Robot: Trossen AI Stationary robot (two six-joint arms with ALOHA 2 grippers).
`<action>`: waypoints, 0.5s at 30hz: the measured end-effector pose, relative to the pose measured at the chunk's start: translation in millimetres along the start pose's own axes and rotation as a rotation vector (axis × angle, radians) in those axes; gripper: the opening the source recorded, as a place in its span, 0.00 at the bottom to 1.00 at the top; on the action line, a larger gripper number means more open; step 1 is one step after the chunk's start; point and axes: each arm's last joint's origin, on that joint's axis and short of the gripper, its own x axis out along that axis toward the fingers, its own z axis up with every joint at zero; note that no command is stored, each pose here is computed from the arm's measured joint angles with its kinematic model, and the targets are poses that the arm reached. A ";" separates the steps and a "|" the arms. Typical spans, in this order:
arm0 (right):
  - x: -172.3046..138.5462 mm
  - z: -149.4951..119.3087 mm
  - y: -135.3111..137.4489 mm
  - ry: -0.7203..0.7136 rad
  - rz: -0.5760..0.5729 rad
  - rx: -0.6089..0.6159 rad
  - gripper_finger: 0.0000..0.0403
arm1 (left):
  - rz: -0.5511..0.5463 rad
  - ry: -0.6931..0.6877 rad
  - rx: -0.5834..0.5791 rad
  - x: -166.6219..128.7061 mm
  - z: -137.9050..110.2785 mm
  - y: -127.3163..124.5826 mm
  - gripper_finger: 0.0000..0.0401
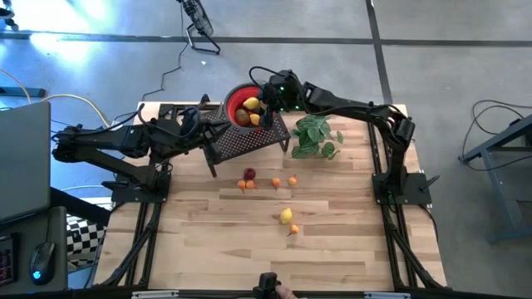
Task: Pick & Place Fruit
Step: Put the top yellow lemon into the red basket on the shelf
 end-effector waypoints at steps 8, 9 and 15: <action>-0.1 0.3 -0.1 -0.002 -0.001 -0.001 0.54 | 0.000 0.000 0.000 0.0 0.0 0.0 0.05; -0.1 0.6 0.0 -0.005 -0.002 -0.001 0.55 | 0.000 0.000 0.000 0.0 0.0 0.0 0.05; -0.7 2.9 -1.0 -0.024 -0.023 -0.005 0.68 | 0.000 0.000 0.000 0.0 0.0 0.0 0.05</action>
